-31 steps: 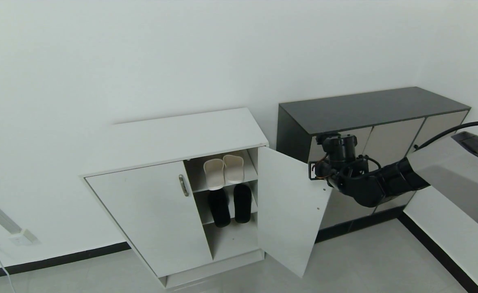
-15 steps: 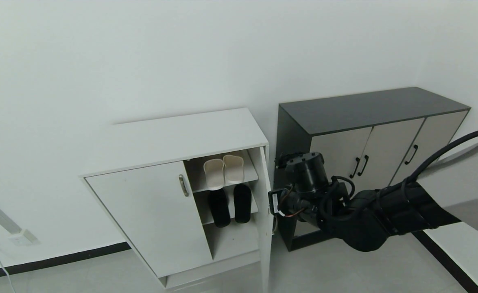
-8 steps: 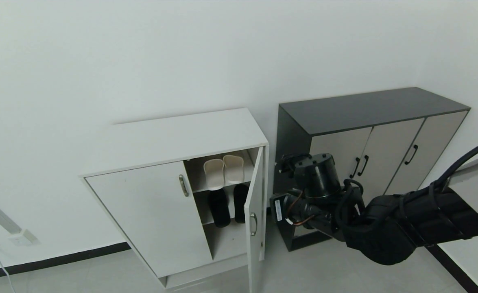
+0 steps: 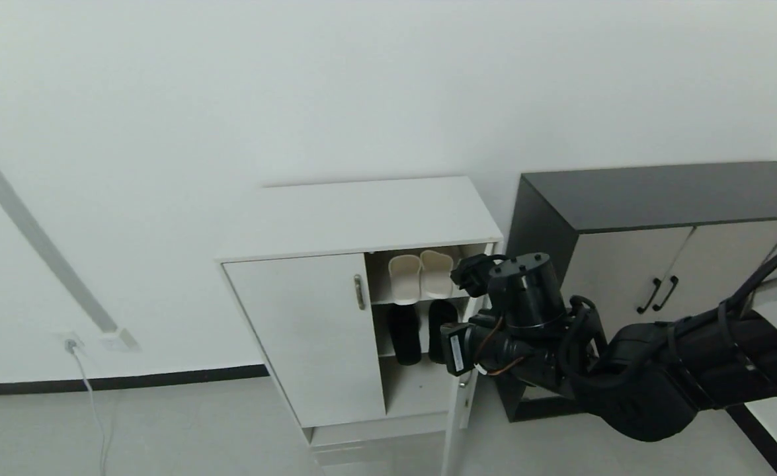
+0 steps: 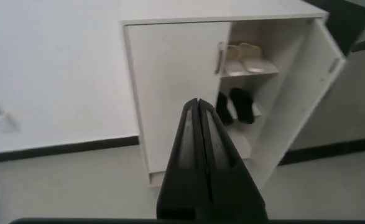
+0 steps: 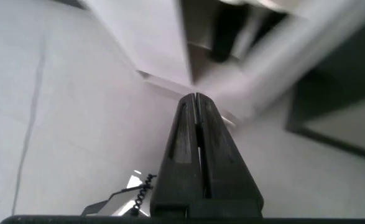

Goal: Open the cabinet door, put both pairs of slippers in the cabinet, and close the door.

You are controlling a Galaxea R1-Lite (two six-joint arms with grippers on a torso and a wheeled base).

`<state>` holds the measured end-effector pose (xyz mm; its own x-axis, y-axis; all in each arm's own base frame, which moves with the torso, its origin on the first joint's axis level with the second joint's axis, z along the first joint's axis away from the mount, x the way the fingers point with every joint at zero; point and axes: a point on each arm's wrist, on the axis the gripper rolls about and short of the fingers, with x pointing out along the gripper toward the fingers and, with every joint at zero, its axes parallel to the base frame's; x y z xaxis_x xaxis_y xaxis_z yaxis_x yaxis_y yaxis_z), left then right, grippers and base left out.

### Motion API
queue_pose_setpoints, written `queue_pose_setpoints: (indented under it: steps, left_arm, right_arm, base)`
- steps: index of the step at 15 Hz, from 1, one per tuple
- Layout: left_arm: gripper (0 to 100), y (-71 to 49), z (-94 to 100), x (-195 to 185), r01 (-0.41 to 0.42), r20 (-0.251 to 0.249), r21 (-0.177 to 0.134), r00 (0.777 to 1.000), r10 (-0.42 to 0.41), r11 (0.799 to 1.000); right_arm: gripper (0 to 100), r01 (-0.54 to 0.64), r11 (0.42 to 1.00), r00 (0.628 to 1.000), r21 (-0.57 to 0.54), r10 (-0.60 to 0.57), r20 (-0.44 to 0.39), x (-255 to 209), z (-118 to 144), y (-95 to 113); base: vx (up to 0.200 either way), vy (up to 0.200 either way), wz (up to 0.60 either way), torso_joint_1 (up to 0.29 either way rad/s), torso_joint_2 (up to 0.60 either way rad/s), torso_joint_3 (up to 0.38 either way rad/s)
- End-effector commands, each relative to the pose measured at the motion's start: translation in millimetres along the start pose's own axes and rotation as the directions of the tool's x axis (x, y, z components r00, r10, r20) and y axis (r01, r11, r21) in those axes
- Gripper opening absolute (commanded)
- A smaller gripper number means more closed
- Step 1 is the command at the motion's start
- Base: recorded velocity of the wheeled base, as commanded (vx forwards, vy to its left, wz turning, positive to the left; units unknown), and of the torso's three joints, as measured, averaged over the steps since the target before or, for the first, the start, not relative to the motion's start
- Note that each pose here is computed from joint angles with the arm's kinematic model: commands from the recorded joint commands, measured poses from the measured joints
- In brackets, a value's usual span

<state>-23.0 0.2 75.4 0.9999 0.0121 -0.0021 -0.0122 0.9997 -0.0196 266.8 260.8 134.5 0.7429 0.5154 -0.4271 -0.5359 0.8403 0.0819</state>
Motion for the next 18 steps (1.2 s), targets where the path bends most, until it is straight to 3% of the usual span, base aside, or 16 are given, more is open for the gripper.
queue_pose_setpoints:
  steps: [1, 8, 14, 18]
  left_arm:
    - [0, 0.1, 0.0, 0.1, 0.0, -0.001, 0.0, 1.0, 0.0, 1.0]
    - [0, 0.0, 0.0, 0.1, -0.002, -0.001, 0.0, 1.0, 0.002, 1.0]
    - [0, 0.0, 0.0, 0.1, 0.001, -0.001, 0.001, 1.0, -0.001, 1.0]
    - [0, 0.0, 0.0, 0.1, 0.001, -0.001, 0.0, 1.0, -0.001, 1.0]
  right_arm:
    - [0, 0.001, 1.0, 1.0, -0.003, -0.001, 0.002, -1.2, -1.2, -2.6]
    - [0, 0.084, 0.996, 0.996, -0.034, -0.083, 0.028, -26.4, 2.4, -33.4]
    - [0, 0.132, 0.989, 0.986, -0.07, -0.138, -0.097, -35.5, -34.4, -53.0]
    - [0, 0.142, 0.987, 0.978, -0.074, -0.152, -0.146, -22.4, -46.9, -57.2]
  base:
    - [0.0, 0.0, 0.0, 0.0, 0.0, 0.0]
    - [0.0, 0.0, 0.0, 0.0, 0.0, 0.0]
    - [0.2, 0.0, 0.0, 0.002, 0.0, 0.004]
    - [0.0, 0.0, 0.0, 0.0, 0.0, 0.0]
